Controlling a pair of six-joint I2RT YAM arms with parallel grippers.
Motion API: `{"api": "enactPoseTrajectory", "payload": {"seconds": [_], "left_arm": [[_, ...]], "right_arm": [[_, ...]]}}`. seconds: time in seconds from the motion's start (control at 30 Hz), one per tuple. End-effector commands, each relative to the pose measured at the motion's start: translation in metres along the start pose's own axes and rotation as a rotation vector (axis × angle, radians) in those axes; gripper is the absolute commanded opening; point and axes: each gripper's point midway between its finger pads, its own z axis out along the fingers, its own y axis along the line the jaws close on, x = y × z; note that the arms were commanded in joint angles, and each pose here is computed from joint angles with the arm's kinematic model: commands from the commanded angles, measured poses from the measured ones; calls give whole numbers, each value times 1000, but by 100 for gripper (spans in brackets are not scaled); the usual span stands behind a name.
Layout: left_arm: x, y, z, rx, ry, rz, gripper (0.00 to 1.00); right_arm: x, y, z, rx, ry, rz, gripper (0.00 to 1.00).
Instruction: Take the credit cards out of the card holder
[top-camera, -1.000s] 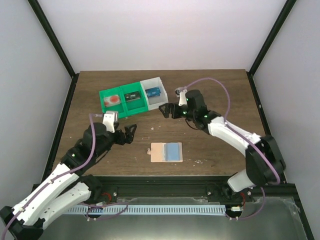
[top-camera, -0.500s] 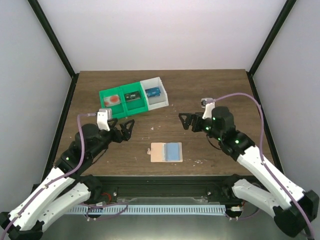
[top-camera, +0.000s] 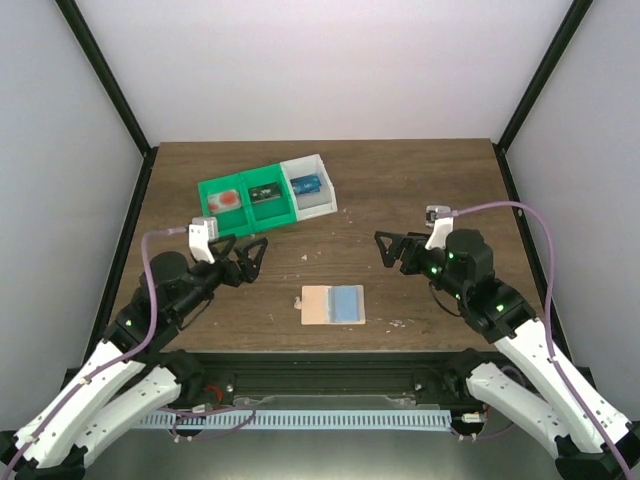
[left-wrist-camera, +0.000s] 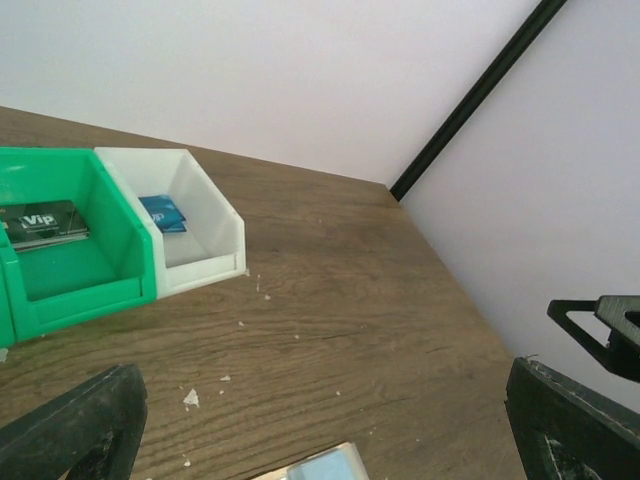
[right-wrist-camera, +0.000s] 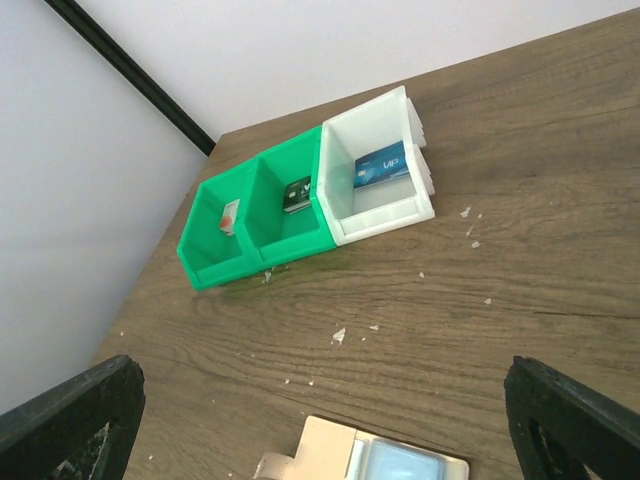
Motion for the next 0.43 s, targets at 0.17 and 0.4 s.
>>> {"api": "enactPoseTrajectory", "payload": {"seconds": [0.17,0.4], "left_arm": [[-19,-14,-13,61,-76,-11,100],[-18,-14,-9,58,-63,-3,100]], "right_arm": [[-6,-2,-14,10,-41,8,100],[3,-7,-14,12,-30,17,100]]}}
